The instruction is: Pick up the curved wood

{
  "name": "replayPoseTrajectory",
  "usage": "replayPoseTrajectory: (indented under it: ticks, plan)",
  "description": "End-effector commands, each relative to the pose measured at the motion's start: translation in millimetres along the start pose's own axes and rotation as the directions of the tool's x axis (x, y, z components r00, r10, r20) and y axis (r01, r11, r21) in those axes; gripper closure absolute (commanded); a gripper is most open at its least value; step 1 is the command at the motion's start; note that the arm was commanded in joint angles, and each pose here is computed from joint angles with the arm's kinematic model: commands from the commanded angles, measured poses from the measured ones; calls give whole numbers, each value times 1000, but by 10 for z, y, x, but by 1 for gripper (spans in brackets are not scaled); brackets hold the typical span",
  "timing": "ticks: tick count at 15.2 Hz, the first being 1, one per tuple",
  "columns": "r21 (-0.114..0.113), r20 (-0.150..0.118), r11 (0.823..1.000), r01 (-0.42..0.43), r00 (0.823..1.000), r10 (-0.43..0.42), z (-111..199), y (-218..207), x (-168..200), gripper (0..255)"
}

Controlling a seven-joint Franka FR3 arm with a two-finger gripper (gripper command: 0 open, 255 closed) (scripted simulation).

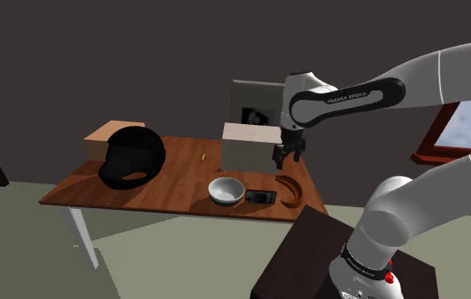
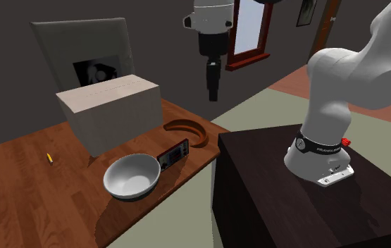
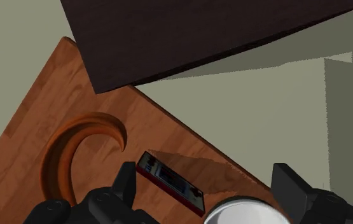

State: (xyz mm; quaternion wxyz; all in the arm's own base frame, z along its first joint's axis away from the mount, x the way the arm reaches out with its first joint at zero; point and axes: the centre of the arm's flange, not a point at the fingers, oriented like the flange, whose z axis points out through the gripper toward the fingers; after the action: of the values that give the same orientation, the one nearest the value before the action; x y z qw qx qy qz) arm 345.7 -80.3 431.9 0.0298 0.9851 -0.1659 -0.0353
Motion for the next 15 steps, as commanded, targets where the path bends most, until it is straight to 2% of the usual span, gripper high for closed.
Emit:
replayPoseTrajectory:
  ticks: [1, 8, 15]
  plan:
    - [-18, -2, 1000, -22, 1000, 22, 239, 100, 87, 0]
    - [-81, -8, 992, -98, 995, 97, 944, 509, 417, 0]
    - [-143, -18, 975, -173, 985, 172, 1619, 986, 715, 0]
